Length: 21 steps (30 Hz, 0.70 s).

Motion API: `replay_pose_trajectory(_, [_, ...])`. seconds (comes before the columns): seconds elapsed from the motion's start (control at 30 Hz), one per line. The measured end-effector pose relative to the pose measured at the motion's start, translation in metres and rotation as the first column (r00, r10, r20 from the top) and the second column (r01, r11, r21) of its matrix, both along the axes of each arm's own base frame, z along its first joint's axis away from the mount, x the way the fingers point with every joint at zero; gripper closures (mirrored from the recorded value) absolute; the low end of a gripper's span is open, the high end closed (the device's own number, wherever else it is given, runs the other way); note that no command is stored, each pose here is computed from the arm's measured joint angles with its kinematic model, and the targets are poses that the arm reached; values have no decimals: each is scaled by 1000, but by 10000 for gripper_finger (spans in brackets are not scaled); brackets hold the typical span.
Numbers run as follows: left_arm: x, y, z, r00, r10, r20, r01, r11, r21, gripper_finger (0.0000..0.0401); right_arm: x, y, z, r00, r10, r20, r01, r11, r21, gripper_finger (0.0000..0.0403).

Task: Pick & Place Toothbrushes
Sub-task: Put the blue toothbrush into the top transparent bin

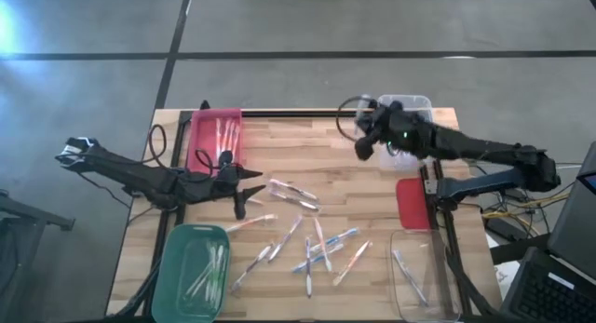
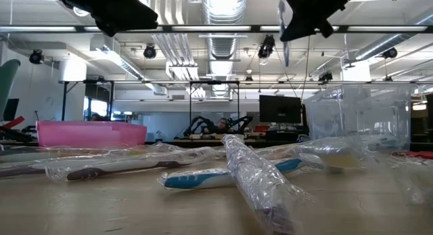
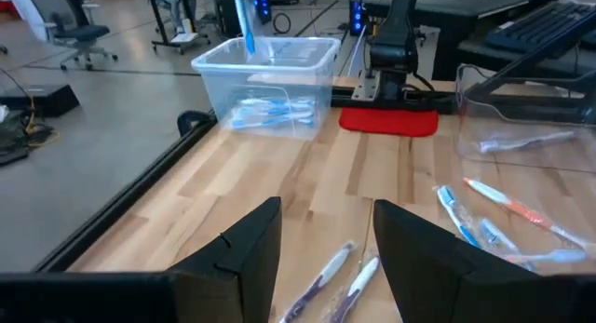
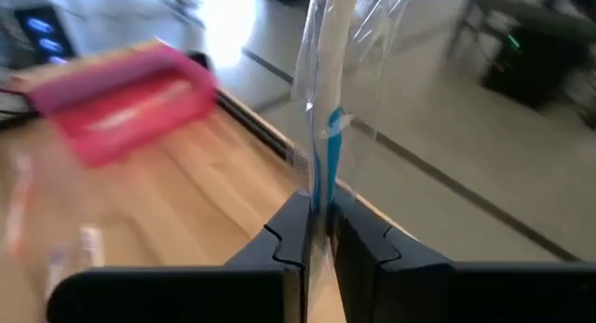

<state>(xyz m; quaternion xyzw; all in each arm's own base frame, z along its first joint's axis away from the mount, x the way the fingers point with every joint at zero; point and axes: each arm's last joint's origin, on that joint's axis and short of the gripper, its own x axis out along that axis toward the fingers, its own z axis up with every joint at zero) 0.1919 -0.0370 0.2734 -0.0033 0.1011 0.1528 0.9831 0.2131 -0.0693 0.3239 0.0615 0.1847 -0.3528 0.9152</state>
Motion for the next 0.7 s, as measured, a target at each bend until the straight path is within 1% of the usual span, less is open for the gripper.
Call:
replay_pose_trajectory(0.13, [0,0,0,1000,1,0,-1,1000,3,224,-14,-14,22,994,-93,-55,96,994,45,378])
replay_pose_trajectory(0.3, [-1,0,0,1000,1,-1,-1,1000,7,224,-32,-24,42,978,-177,-115,185,980,70,378])
replay_pose_trajectory(0.47, [-1,0,0,1000,0,-1,0,1000,11,224,-46,-34,51,953,-277,-125,292,949,121,378])
replay_pose_trajectory(0.53, [-1,0,0,1000,-8,-15,9,999,52,224,-50,-37,52,942,-309,-131,326,936,134,378])
replay_pose_trajectory(0.6, [-1,0,0,999,-19,-37,23,993,116,224,-54,-41,51,931,-340,-134,358,922,146,378])
replay_pose_trajectory(0.7, [-1,1,0,998,-6,-63,18,981,194,224,-57,-46,50,919,-368,-140,387,910,150,378])
